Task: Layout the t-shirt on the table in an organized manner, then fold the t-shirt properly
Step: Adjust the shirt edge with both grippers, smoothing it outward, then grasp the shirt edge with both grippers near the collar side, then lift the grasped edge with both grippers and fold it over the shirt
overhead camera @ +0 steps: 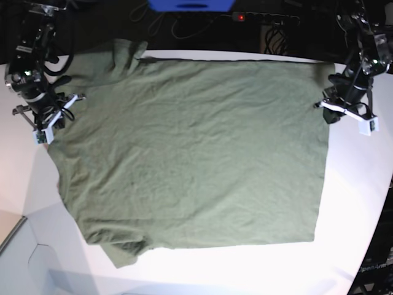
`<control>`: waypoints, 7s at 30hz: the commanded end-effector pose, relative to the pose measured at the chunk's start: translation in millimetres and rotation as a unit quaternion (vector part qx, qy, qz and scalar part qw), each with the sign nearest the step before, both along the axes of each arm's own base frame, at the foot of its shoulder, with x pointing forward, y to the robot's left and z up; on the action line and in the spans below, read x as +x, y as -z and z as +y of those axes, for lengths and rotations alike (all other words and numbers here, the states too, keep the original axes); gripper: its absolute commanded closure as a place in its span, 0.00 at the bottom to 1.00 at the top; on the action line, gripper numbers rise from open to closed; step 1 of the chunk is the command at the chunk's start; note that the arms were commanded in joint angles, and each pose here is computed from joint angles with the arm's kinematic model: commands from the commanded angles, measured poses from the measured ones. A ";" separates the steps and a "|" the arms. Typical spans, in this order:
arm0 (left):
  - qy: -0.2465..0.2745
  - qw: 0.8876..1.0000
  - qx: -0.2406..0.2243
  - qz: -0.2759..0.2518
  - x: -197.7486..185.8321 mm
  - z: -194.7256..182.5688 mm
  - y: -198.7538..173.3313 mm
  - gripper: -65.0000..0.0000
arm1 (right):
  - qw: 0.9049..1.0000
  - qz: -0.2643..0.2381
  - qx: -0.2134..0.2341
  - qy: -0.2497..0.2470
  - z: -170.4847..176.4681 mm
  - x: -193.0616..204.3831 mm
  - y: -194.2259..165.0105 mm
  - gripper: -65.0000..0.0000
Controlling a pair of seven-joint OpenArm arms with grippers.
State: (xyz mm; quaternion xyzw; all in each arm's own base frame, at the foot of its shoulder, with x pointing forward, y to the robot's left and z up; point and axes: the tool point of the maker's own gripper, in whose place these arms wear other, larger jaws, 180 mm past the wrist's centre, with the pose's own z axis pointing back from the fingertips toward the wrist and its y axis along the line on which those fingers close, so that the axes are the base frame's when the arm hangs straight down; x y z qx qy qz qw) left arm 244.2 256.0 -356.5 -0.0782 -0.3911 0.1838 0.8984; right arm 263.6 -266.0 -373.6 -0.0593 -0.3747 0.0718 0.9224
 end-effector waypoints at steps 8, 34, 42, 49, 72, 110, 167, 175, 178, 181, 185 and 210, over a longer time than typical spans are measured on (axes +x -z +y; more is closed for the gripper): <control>-0.006 0.999 -0.008 0.051 -28.9 2.6 30.7 1.00 | 1.000 -0.019 -0.007 -0.001 -3.5 4.3 -10.4 1.00; -0.031 0.993 0.039 0.105 -32.5 35.5 66.2 1.00 | 1.000 -0.015 -0.005 0.000 -3.3 2.0 -7.4 1.00; -0.019 0.997 0.048 0.062 -15.8 27.8 39.2 1.00 | 1.000 0.001 -0.008 -0.003 -3.7 -10.9 -0.2 1.00; -0.007 0.998 0.056 0.039 -8.4 22.1 21.2 0.99 | 1.000 0.022 -0.019 -0.010 -9.3 -27.0 7.7 0.96; -0.021 0.990 0.109 0.085 -53.1 59.4 13.7 0.37 | 0.997 0.061 -0.050 0.020 -35.4 -85.7 6.7 0.53; 0.063 0.979 0.140 0.137 -73.9 45.3 77.2 0.74 | 0.995 0.058 -0.035 0.068 -43.1 -113.0 12.0 0.40; 0.063 0.983 0.133 0.110 -65.0 27.7 63.7 1.00 | 0.987 0.139 0.065 -0.035 43.0 -135.0 61.1 1.00; 0.069 0.983 0.152 0.072 -49.3 25.0 36.5 1.00 | 0.994 0.103 0.035 -0.027 26.7 -120.0 36.0 1.00; 0.072 0.983 0.161 0.053 -41.9 23.0 23.1 1.00 | 0.996 0.082 0.023 -0.034 27.2 -110.8 21.8 1.00; 0.076 0.982 0.170 0.033 -34.3 20.2 9.0 1.00 | 0.998 0.060 0.013 -0.031 22.5 -98.0 10.1 1.00; 0.077 0.982 0.174 0.022 -29.7 19.0 2.3 1.00 | 0.999 0.041 0.003 -0.019 11.0 -86.7 0.8 1.00; 0.058 0.984 0.163 -0.042 16.5 13.9 -23.3 1.00 | 0.998 -0.056 -0.009 -0.035 9.4 -9.6 -42.7 1.00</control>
